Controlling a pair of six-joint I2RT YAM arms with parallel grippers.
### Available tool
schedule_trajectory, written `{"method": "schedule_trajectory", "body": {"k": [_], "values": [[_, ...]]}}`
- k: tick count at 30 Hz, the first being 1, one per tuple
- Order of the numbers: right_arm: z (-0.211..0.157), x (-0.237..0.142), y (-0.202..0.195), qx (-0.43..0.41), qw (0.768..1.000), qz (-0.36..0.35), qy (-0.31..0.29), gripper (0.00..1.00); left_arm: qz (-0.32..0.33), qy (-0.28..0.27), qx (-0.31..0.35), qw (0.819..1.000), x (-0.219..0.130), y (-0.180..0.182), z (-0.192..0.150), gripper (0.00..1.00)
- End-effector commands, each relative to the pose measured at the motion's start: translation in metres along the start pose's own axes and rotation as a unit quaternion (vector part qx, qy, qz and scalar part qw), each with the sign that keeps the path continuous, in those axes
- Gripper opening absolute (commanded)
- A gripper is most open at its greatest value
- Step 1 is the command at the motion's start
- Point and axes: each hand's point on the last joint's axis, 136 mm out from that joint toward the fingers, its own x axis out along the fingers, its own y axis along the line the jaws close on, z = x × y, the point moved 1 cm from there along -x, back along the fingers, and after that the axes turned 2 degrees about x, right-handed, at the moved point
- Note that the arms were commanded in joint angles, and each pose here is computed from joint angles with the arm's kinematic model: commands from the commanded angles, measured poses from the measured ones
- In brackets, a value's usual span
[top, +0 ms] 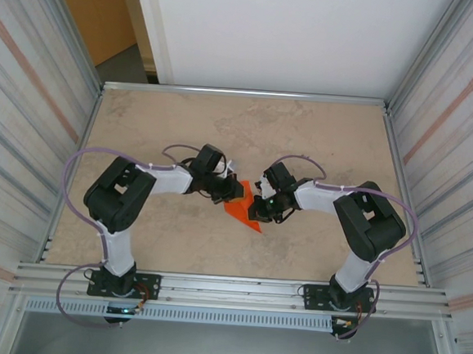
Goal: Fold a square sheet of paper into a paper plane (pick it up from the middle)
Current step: Fourth fold the wing at the center of the table.
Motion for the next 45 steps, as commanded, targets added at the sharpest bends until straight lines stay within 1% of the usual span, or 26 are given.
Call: {"method": "schedule_trajectory", "body": {"k": [1,8,11,14,18,21,24,31,37,45], "values": [[-0.02,0.01,-0.035,0.039,0.996,-0.064,0.038,0.07,0.003,0.006,0.011,1.0,0.006,0.001,-0.006,0.06],[-0.015,0.005,-0.028,0.035,0.998,-0.053,0.03,0.07,0.031,0.022,-0.01,0.999,0.018,0.017,-0.007,0.05],[-0.008,-0.002,-0.017,0.026,0.999,-0.035,0.017,0.08,0.049,0.026,-0.021,0.998,0.02,0.024,-0.007,0.04],[0.001,-0.018,0.001,0.009,1.0,-0.01,-0.008,0.13,0.065,0.032,-0.032,0.997,0.021,0.03,-0.009,0.04],[0.007,-0.045,0.013,-0.006,0.998,-0.001,-0.058,0.26,0.078,0.037,-0.042,0.995,0.021,0.036,-0.012,0.05],[0.003,-0.055,0.004,0.004,0.997,-0.02,-0.08,0.31,0.081,0.039,-0.045,0.995,0.021,0.037,-0.012,0.05],[-0.006,-0.053,-0.007,0.016,0.997,-0.037,-0.07,0.33,0.08,0.039,-0.046,0.995,0.022,0.037,-0.012,0.05],[-0.017,-0.034,-0.013,0.024,0.998,-0.043,-0.028,0.31,0.075,0.039,-0.043,0.995,0.022,0.035,-0.011,0.06],[-0.016,-0.024,-0.014,0.026,0.998,-0.05,-0.011,0.26,0.07,0.039,-0.042,0.996,0.022,0.032,-0.01,0.06],[-0.025,-0.014,-0.031,0.043,0.996,-0.081,0.015,0.17,0.08,0.04,-0.049,0.995,0.022,0.036,-0.011,0.07]]}}
